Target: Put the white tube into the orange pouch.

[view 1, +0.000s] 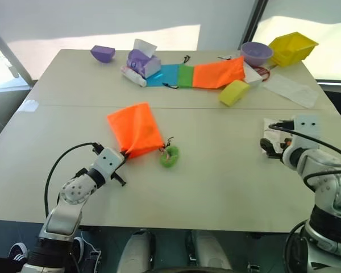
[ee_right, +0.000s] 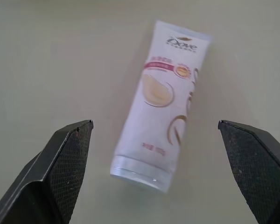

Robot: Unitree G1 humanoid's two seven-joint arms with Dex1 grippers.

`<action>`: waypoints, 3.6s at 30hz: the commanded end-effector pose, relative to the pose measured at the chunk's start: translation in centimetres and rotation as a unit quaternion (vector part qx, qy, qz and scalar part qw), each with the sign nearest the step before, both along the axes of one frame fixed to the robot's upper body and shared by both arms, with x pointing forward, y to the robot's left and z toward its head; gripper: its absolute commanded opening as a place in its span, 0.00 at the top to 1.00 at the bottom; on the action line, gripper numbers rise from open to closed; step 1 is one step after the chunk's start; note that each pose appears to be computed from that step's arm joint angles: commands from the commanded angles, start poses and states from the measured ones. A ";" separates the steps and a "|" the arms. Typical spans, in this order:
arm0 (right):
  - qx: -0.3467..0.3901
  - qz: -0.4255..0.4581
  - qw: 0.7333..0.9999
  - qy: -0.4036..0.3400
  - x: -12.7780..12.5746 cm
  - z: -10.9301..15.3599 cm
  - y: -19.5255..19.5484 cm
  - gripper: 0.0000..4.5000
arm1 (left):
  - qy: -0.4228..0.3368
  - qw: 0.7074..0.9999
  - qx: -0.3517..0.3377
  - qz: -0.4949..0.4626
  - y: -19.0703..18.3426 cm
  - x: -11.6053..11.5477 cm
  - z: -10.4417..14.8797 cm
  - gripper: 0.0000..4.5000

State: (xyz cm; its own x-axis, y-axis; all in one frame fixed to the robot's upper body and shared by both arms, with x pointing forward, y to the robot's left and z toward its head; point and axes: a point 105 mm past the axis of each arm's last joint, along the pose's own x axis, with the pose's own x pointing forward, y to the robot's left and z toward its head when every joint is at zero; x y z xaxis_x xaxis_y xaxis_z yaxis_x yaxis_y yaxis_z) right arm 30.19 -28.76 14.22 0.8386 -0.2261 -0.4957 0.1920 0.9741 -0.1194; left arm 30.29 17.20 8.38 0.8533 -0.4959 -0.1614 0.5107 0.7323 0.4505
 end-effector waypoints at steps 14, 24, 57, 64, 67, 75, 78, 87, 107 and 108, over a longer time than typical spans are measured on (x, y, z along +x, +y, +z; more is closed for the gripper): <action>0.057 0.003 0.998 0.032 1.0 -1.3 0.6 0.00 | -0.024 1.000 -0.005 -0.004 -0.5 -0.6 1.0 1.00; 0.090 -0.011 0.995 0.037 1.2 -2.4 0.8 0.29 | -0.026 1.000 -0.007 -0.006 -0.6 -0.4 1.1 1.00; 0.048 0.059 0.997 0.021 1.6 -1.7 1.4 0.59 | -0.027 1.000 -0.010 -0.004 -0.5 -0.7 1.2 1.00; 0.097 0.388 0.915 -0.060 -0.4 3.0 11.8 0.59 | -0.025 1.000 -0.012 -0.004 -0.5 -0.7 1.1 1.00; 0.100 0.511 0.853 -0.041 -3.9 3.2 14.5 0.59 | -0.025 1.000 -0.012 -0.004 -0.5 -0.6 1.2 1.00; 0.026 0.625 0.779 0.043 -6.9 -1.4 16.7 0.59 | -0.033 0.999 -0.014 -0.012 -1.0 -0.4 2.0 1.00; 0.037 0.649 0.759 0.031 -6.9 -1.9 18.8 0.59 | -0.037 0.999 -0.014 -0.016 -1.3 -0.3 2.5 1.00; 0.019 0.626 0.779 0.020 -2.6 -3.2 19.9 0.59 | -0.042 0.999 -0.014 -0.028 -2.1 0.0 3.5 1.00; 0.009 0.662 0.749 0.017 -1.9 -3.7 23.4 0.59 | -0.042 0.999 -0.013 -0.022 -1.8 -0.2 3.7 1.00; 0.014 0.655 0.755 0.011 -1.5 -3.5 23.7 0.59 | -0.041 0.999 -0.012 -0.022 -1.7 -0.3 3.7 1.00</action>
State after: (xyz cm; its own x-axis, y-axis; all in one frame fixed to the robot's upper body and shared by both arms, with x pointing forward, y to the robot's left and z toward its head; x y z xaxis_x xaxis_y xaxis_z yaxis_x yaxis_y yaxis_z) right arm 27.75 -5.66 9.40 0.2781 0.7931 -0.5419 -0.9503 0.3093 -0.0349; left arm 30.24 15.67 10.81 0.8444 -0.5229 -0.1165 0.5133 0.7276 0.4550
